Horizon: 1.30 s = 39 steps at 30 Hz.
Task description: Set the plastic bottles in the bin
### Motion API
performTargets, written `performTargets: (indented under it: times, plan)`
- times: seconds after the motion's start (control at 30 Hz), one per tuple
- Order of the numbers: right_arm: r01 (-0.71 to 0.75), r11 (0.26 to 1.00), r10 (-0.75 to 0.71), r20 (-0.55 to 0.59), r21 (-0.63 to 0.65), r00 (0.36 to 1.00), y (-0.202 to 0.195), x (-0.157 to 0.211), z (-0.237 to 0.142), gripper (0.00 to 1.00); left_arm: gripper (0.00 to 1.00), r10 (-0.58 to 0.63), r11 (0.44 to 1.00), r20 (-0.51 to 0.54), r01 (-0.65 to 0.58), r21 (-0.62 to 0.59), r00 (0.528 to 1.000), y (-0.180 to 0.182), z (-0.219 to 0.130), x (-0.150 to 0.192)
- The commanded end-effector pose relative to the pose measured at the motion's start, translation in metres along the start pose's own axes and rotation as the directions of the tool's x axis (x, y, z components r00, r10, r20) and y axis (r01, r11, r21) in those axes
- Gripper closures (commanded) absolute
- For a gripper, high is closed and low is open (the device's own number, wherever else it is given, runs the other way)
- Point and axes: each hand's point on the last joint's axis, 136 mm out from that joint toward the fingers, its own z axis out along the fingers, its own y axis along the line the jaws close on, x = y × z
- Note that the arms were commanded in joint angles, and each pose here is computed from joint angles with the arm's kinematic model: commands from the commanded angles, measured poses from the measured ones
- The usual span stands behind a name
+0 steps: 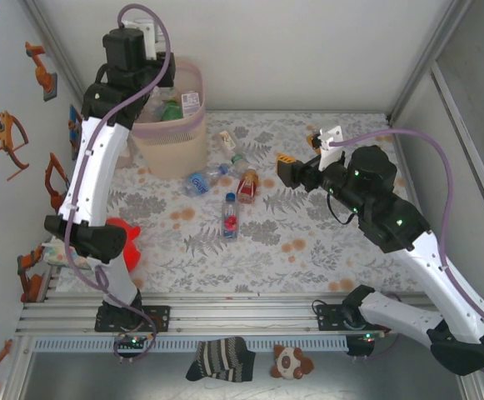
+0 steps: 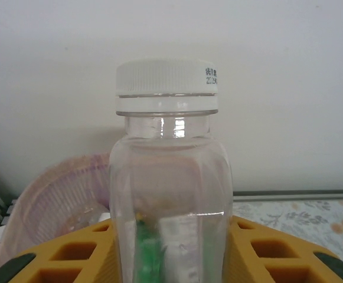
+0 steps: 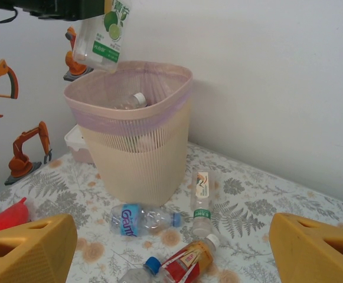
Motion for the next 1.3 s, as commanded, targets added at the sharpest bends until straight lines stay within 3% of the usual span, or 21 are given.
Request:
performTargets:
  times: [0.0, 0.17, 0.4, 1.27]
  plan:
    - [-0.015, 1.0, 0.014, 0.054, 0.01, 0.998, -0.002, -0.017, -0.009, 0.16, 0.6, 0.032, 0.999, -0.03, -0.033, -0.021, 0.999, 0.012, 0.014, 0.001]
    - [-0.015, 1.0, 0.014, 0.059, 0.016, 0.998, -0.003, -0.019, -0.013, 0.16, 0.61, 0.048, 0.992, -0.136, -0.063, -0.111, 0.99, 0.045, 0.045, 0.029]
    - [-0.018, 1.0, 0.017, 0.056, 0.015, 0.998, -0.003, -0.017, -0.012, 0.16, 0.61, -0.007, 0.989, -0.281, -0.035, -0.142, 0.96, 0.073, 0.067, 0.076]
    - [-0.039, 0.999, 0.038, 0.064, 0.009, 0.997, -0.003, -0.016, -0.013, 0.17, 0.62, -0.133, 0.984, -0.607, 0.033, -0.173, 0.783, 0.103, 0.116, 0.203]
